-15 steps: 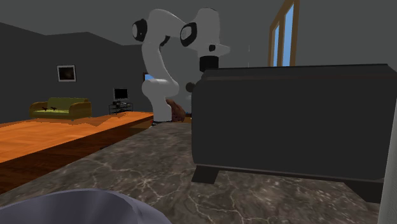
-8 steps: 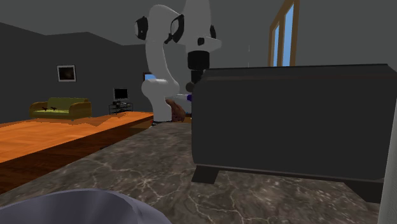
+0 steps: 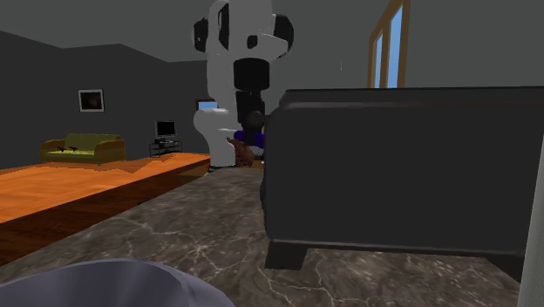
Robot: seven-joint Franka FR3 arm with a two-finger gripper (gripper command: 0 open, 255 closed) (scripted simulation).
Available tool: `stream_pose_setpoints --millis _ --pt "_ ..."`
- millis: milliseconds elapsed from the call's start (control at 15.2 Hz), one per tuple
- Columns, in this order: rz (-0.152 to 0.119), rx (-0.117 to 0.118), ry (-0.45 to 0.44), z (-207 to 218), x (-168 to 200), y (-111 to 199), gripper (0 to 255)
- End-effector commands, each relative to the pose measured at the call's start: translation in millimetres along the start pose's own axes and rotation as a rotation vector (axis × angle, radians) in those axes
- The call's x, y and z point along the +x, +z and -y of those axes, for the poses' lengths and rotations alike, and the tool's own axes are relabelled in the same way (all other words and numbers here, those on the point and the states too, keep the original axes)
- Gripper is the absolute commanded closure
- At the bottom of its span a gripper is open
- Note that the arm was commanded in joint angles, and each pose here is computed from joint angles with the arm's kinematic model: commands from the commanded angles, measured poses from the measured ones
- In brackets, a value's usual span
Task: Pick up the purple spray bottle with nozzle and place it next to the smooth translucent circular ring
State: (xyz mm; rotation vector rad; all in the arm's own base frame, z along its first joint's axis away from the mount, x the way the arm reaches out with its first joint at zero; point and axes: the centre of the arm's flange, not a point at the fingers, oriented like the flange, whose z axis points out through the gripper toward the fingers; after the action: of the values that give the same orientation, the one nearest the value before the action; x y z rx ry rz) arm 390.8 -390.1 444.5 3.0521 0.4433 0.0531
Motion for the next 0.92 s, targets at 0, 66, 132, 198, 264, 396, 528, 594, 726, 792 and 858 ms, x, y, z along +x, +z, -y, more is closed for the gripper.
stream_pose_setpoints --millis 0,66,132,198,264,396,528,594,726,792,858 --pt "0.0 -0.001 -0.002 -26 -7 -1 255" --pt "0.0 -0.001 -0.002 -39 -11 0 255" --pt "0.0 -0.001 -0.002 -51 -14 0 255" --pt "0.0 -0.001 -0.002 -64 -18 1 255" --pt "0.0 -0.001 -0.002 -77 -21 2 255" --pt "0.0 -0.001 -0.002 -102 -28 3 255" --pt "0.0 -0.001 -0.002 -119 -33 4 255" --pt "0.0 -0.001 -0.002 -119 -33 9 255" --pt "0.0 -0.001 -0.002 -118 -33 19 255" --pt "0.0 -0.001 -0.002 -118 -34 25 255" --pt "0.0 -0.001 -0.002 -117 -34 30 255"
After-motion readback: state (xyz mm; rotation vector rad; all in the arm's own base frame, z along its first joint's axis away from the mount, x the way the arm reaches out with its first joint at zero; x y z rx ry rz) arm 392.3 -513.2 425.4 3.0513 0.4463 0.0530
